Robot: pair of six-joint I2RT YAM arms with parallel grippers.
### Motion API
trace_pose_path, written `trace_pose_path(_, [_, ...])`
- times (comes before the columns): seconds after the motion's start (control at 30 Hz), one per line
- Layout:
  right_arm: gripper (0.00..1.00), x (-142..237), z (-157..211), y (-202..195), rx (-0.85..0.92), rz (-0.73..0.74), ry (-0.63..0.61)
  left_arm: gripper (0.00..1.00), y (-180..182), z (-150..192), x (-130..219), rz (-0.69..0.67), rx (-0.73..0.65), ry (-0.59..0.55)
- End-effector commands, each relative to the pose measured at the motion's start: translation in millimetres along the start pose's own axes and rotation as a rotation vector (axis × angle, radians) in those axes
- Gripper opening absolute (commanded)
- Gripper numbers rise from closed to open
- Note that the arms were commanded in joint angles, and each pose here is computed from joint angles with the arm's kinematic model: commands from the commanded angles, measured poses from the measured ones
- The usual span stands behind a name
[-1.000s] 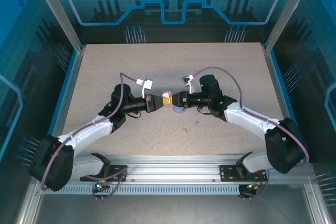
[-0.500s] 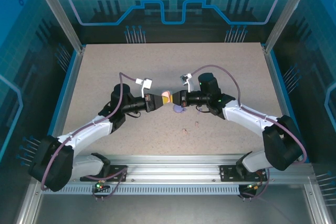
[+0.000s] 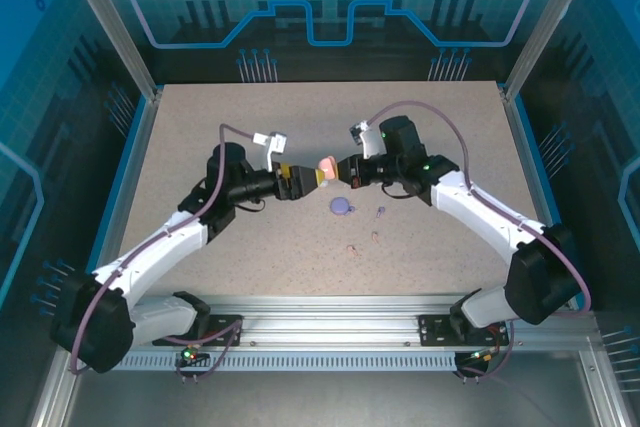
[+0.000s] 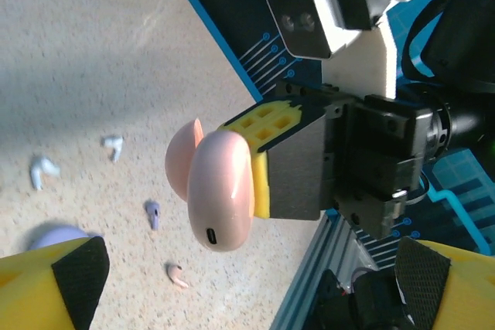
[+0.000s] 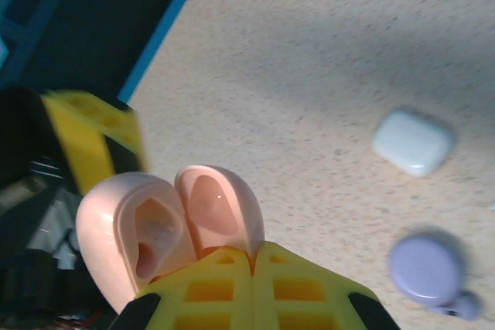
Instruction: Insert the wireless bluetooth earbuds into the charging case
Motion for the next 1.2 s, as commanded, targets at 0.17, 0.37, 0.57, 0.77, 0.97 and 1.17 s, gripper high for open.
trace_pose_path(0.17, [0.0,10,-14,-36,0.335,0.201,0.216,0.99,-7,-24,1,-0.042,-0.152,0.24])
trace_pose_path(0.37, [0.0,3,-21,-44,0.459,0.2,0.257,0.99,9,-42,2,-0.023,-0.126,0.355])
trace_pose_path(0.57, [0.0,-3,-18,-38,0.474,0.131,0.269,0.88,24,-43,-11,0.044,-0.04,0.465])
trace_pose_path(0.77, [0.0,-2,-20,-23,0.48,0.072,0.235,0.77,32,-31,-27,0.098,0.008,0.517])
trace_pose_path(0.97, [0.0,-2,-27,-13,0.492,0.054,0.216,0.67,32,-18,-42,0.121,0.011,0.558])
trace_pose_path(1.17, [0.0,-3,-34,-2,0.51,0.04,0.211,0.62,30,-12,-51,0.141,0.007,0.581])
Point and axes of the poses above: each hand's point on the last joint's axis, 136 mm out from that joint toward the fingers, its own x axis back along the fingers, its own y axis along the line the jaws close on, z = x × y, the point moved 3 cm from there along x, back along the fingers, and after that the axes turned 3 degrees about x, right-handed, at the moved point
